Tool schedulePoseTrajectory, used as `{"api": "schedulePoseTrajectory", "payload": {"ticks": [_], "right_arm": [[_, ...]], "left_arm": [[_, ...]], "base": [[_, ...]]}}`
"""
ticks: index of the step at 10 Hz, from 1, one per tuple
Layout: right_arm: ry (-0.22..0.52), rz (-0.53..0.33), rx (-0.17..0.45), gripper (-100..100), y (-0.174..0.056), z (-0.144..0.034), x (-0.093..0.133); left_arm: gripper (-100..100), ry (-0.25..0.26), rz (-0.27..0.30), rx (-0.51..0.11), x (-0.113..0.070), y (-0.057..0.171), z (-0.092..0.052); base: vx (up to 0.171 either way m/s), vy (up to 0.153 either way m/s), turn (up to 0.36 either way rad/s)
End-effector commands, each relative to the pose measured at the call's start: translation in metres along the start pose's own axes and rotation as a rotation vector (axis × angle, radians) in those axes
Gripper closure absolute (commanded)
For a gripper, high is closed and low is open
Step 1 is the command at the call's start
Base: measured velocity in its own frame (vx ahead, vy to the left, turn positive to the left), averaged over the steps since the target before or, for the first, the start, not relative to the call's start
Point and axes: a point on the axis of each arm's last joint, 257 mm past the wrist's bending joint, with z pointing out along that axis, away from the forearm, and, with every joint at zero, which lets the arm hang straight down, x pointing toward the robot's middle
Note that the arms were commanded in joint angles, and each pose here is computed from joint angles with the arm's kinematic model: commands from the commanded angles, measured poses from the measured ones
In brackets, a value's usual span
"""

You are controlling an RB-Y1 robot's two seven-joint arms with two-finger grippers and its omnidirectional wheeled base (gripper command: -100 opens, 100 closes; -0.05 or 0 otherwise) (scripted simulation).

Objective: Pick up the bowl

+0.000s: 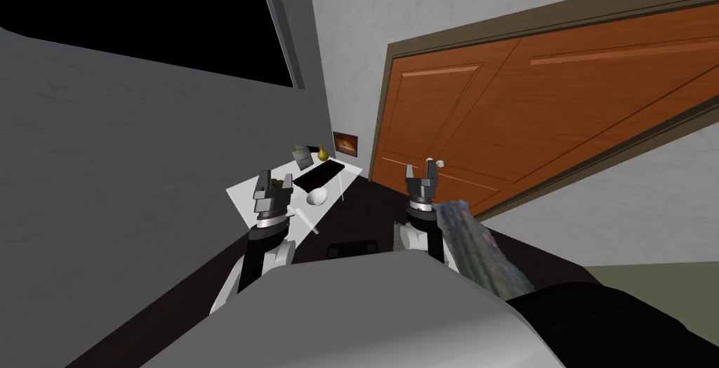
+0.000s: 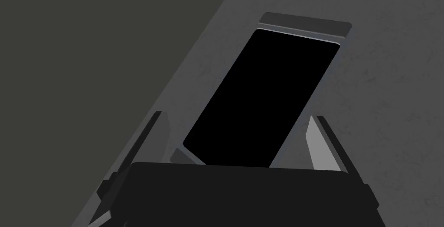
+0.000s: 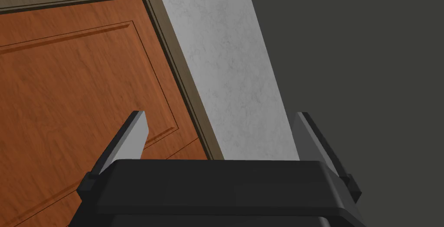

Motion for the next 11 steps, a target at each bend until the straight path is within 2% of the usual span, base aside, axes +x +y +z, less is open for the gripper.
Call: {"api": "schedulePoseTrajectory", "payload": {"ticks": [1, 4, 7, 8, 10, 11], "right_arm": [[0.000, 0.000, 0.000, 0, 0.000, 0.000, 0.000], [0.000, 0.000, 0.000, 0, 0.000, 0.000, 0.000], [0.000, 0.000, 0.000, 0, 0.000, 0.000, 0.000], [0.000, 0.000, 0.000, 0, 0.000, 0.000, 0.000], [0.000, 0.000, 0.000, 0, 0.000, 0.000, 0.000], [0.000, 0.000, 0.000, 0, 0.000, 0.000, 0.000]], "left_arm": [[-100, 0.027, -0.022, -0.057, -0.001, 0.019, -0.009], [-100, 0.053, -0.067, -0.158, -0.005, 0.051, -0.027], [-100, 0.069, -0.125, -0.305, -0.015, 0.094, -0.058], [-100, 0.069, -0.127, -0.305, -0.015, 0.094, -0.058], [-100, 0.072, -0.164, -0.426, -0.026, 0.128, -0.087], [-100, 0.070, -0.174, -0.427, -0.026, 0.128, -0.087]], "base": [[-0.036, 0.004, -0.151], [-0.052, 0.008, -0.155], [-0.060, 0.007, -0.220], [-0.043, 0.005, -0.071], [-0.043, 0.000, -0.220], [-0.040, 0.004, -0.098]]}}
